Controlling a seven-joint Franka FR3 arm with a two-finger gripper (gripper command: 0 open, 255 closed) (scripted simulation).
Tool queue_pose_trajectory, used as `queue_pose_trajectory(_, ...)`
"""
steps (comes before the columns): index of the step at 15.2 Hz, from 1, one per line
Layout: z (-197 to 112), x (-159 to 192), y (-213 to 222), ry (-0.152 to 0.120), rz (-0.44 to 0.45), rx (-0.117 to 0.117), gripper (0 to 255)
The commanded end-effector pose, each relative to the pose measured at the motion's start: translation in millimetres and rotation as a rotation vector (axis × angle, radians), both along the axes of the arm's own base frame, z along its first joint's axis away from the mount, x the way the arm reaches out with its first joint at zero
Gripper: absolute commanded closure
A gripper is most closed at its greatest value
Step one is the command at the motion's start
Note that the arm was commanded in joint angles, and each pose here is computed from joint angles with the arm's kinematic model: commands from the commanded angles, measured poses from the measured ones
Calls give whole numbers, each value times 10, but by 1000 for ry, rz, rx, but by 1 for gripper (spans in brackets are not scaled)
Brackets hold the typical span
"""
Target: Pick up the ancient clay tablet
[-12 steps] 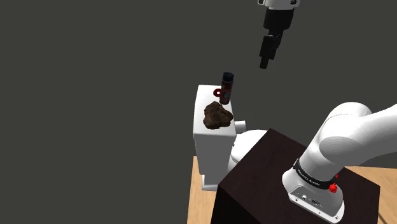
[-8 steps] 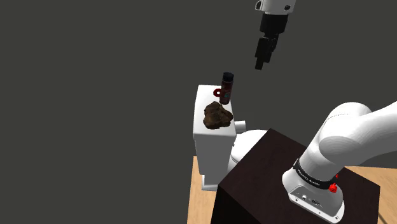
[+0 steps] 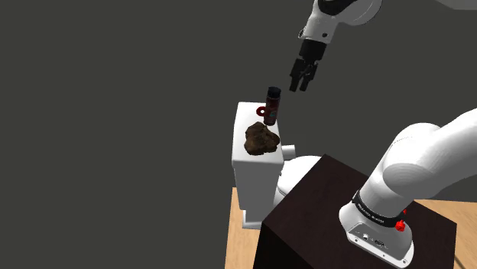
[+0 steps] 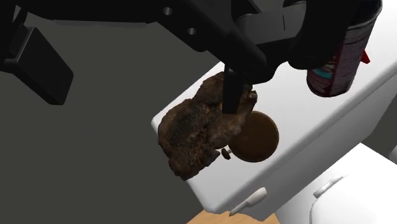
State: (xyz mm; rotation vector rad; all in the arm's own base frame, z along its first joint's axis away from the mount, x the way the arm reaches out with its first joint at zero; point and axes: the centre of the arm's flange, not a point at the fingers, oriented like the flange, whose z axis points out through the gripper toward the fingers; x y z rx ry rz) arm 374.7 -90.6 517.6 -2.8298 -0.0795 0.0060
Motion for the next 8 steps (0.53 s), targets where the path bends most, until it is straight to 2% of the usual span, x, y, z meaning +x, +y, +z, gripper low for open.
queue_pose_trajectory(1,-252,165,-160,-2,-31,72,0)
queue_pose_trajectory(8,-1163,649,-630,-3,-127,322,0)
